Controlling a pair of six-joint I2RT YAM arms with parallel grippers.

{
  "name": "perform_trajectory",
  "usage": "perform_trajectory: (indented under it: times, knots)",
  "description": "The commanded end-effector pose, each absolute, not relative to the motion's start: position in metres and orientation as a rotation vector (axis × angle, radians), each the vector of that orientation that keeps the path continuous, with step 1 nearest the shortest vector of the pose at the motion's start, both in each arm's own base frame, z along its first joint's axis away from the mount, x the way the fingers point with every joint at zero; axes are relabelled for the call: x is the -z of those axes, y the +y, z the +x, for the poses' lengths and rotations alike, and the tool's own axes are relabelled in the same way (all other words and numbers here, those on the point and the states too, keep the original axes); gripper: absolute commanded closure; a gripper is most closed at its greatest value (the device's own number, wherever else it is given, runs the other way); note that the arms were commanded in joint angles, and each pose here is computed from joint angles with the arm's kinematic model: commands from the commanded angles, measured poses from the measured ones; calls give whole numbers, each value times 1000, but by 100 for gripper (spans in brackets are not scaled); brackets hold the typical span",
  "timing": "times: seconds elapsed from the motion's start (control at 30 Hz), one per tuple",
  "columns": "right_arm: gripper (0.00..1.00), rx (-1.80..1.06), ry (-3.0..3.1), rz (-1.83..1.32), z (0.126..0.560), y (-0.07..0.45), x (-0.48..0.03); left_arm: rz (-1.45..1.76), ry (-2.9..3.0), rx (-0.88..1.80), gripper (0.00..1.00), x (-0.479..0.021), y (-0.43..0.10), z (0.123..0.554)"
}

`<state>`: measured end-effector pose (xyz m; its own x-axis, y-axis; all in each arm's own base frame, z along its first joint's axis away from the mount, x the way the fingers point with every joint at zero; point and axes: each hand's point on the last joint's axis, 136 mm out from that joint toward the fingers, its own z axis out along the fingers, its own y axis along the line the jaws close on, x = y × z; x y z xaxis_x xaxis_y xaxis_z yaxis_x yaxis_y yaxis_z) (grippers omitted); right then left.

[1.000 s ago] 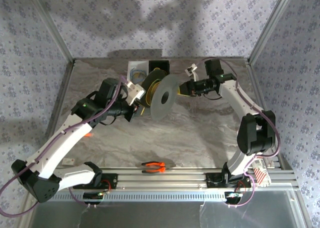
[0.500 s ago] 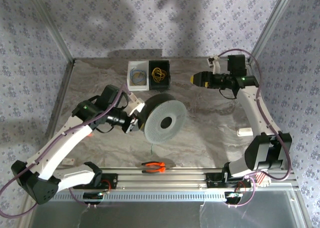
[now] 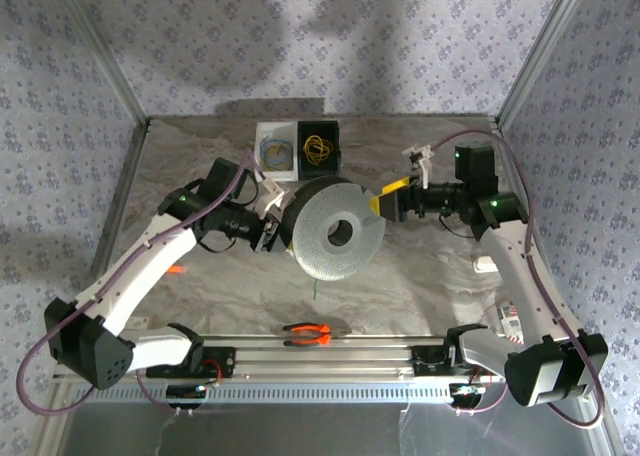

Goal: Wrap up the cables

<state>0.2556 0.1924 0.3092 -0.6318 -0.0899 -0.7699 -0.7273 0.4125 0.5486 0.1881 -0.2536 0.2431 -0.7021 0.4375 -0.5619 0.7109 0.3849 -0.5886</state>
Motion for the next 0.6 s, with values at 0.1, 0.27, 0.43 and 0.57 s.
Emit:
perform_trajectory:
  times: [0.1, 0.27, 0.43, 0.57]
  knots:
    - [12, -1287, 1945, -805, 238, 207, -312, 1107, 2088, 1379, 100, -289, -274, 192]
    - [22, -1323, 1947, -831, 233, 212, -308, 1121, 2068, 1408, 100, -292, -279, 195]
    - [56, -1346, 1945, -837, 233, 214, -308, 1132, 2088, 1430, 100, -288, -282, 199]
    - [88, -1353, 1944, -833, 235, 215, -308, 1119, 2115, 1421, 67, -283, -281, 207]
